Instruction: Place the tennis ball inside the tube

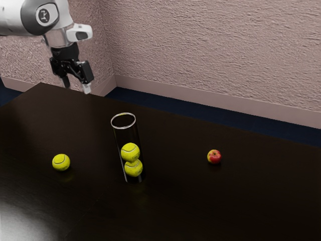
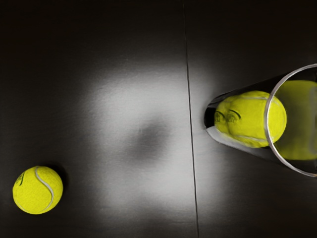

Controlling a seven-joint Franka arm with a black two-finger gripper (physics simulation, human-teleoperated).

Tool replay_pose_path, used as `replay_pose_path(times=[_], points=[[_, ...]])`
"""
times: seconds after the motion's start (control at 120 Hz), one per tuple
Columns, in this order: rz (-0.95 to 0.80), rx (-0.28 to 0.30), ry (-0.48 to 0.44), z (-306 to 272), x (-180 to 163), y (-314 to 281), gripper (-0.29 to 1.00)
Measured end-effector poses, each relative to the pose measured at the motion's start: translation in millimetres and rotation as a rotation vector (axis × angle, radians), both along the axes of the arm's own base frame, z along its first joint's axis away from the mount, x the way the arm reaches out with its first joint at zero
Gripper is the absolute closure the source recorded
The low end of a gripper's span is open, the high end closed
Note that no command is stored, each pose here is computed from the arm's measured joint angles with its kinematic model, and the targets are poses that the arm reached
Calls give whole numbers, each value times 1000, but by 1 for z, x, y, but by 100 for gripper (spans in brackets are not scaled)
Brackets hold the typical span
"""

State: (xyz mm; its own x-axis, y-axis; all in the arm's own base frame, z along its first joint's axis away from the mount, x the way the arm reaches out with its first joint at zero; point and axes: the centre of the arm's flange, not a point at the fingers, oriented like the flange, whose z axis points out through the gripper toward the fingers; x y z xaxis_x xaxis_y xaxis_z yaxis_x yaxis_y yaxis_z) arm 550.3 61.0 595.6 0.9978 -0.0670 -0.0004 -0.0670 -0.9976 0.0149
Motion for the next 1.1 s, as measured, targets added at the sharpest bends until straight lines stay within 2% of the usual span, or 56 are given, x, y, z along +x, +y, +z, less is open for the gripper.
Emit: replay_pose_path(times=[0.2,0.358,0.558,0.708,1.1], points=[[-10,26,22,-30,-16,-1,0],[110,23,78,-103,-31,63,0],[209,56,76,-201,-29,128,0],[163,71,56,-243,-8,103,0],[265,81,94,-299,-33,138,0]])
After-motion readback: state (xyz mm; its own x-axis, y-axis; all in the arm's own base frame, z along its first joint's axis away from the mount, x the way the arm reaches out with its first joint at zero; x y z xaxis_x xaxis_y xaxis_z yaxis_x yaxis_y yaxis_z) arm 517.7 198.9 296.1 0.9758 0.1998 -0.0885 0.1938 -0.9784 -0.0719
